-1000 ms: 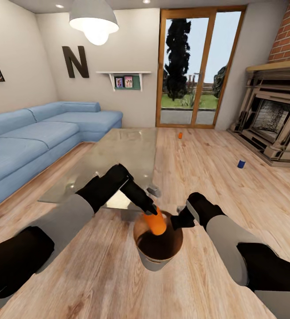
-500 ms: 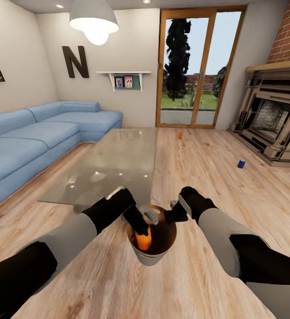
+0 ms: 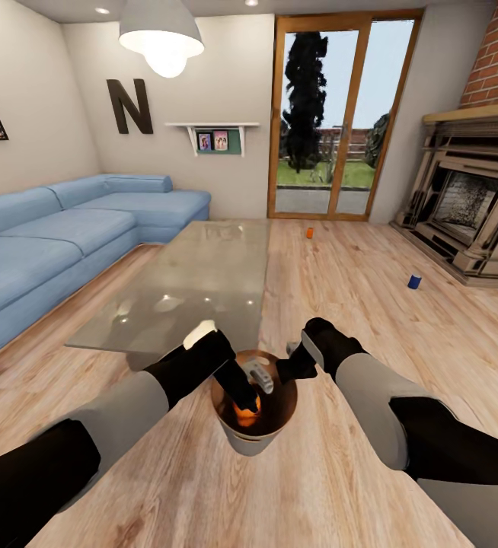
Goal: Put the three can of soda from the living room inside the tash can in the kitchen.
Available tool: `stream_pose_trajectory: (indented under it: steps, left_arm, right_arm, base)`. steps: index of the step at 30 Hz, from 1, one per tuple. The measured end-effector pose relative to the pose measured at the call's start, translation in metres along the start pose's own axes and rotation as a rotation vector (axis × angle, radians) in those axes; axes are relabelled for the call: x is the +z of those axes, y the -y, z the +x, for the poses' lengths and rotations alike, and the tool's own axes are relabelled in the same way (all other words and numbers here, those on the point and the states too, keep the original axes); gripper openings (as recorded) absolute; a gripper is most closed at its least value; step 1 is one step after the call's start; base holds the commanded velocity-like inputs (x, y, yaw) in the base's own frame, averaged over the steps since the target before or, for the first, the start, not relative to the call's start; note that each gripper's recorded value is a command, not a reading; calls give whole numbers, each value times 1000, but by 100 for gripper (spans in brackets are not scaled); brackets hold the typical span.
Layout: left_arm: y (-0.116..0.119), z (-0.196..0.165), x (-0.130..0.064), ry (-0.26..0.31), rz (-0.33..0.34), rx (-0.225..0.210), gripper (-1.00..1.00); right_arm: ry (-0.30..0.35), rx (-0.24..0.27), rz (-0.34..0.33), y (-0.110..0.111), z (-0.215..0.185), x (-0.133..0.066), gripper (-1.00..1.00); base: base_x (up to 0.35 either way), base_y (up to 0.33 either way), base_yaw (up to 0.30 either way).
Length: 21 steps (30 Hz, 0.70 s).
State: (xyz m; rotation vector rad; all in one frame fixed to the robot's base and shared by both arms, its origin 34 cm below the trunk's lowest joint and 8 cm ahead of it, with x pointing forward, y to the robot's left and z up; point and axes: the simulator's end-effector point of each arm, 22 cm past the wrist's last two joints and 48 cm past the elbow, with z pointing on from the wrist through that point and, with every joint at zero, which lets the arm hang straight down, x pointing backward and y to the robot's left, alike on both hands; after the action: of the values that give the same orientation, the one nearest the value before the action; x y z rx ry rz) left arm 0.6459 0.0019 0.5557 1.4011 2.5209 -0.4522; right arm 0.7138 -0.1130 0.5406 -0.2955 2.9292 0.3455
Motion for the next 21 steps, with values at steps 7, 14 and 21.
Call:
stream_pose_trajectory:
  steps: [7,14,21]
  left_arm:
    - [-2,-3,0,21,-1,23,100]
    - [16,-41,-25,128,23,81,100]
    - [-30,-110,-188,571,-19,-32,100]
  right_arm:
    - [0,5,-4,0,0,0,-100]
    - [1,11,3,7,0,-1,-100]
    - [1,23,3,13,2,-1,-100]
  base:
    - [0,0,0]
    - [0,0,0]
    - [0,0,0]
